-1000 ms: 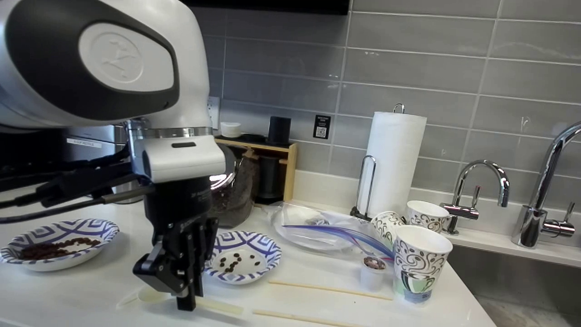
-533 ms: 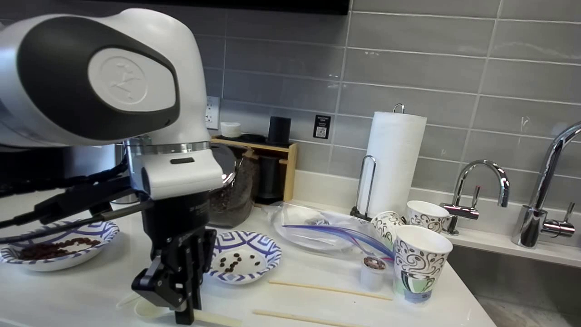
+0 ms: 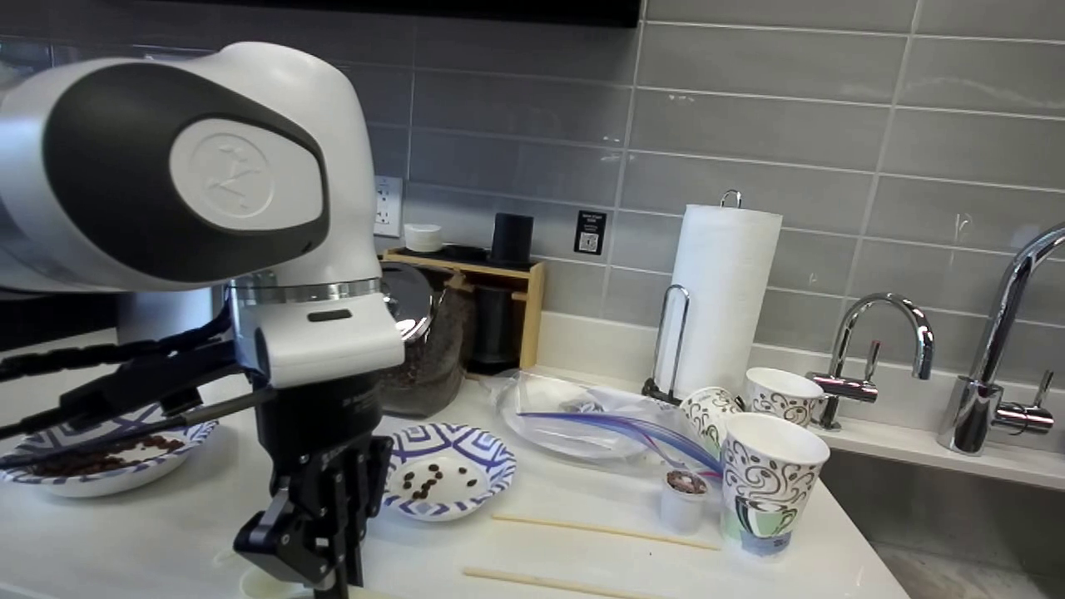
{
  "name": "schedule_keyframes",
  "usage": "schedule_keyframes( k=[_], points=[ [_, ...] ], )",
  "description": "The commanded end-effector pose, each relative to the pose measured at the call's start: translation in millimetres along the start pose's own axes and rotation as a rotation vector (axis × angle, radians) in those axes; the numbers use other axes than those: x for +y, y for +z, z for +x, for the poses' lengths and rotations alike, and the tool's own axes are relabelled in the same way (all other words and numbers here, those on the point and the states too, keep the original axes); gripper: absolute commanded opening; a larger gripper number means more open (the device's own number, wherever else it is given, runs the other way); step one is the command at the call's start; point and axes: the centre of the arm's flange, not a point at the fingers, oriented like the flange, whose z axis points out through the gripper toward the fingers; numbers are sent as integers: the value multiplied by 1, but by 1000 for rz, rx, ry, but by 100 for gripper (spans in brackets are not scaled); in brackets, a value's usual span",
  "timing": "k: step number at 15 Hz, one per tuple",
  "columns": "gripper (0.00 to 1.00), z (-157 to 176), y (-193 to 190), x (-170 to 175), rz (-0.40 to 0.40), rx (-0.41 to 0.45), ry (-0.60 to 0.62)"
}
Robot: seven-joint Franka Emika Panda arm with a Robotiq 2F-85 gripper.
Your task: Transfer a spoonful of contents from the left bowl into the right bowl
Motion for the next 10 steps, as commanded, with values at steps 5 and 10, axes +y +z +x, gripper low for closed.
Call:
schedule_keyframes(
  k=[5, 10],
  points=[
    [53, -3, 8, 3, 8, 13, 30],
    [91, -3, 0, 6, 12, 5, 23]
  ],
)
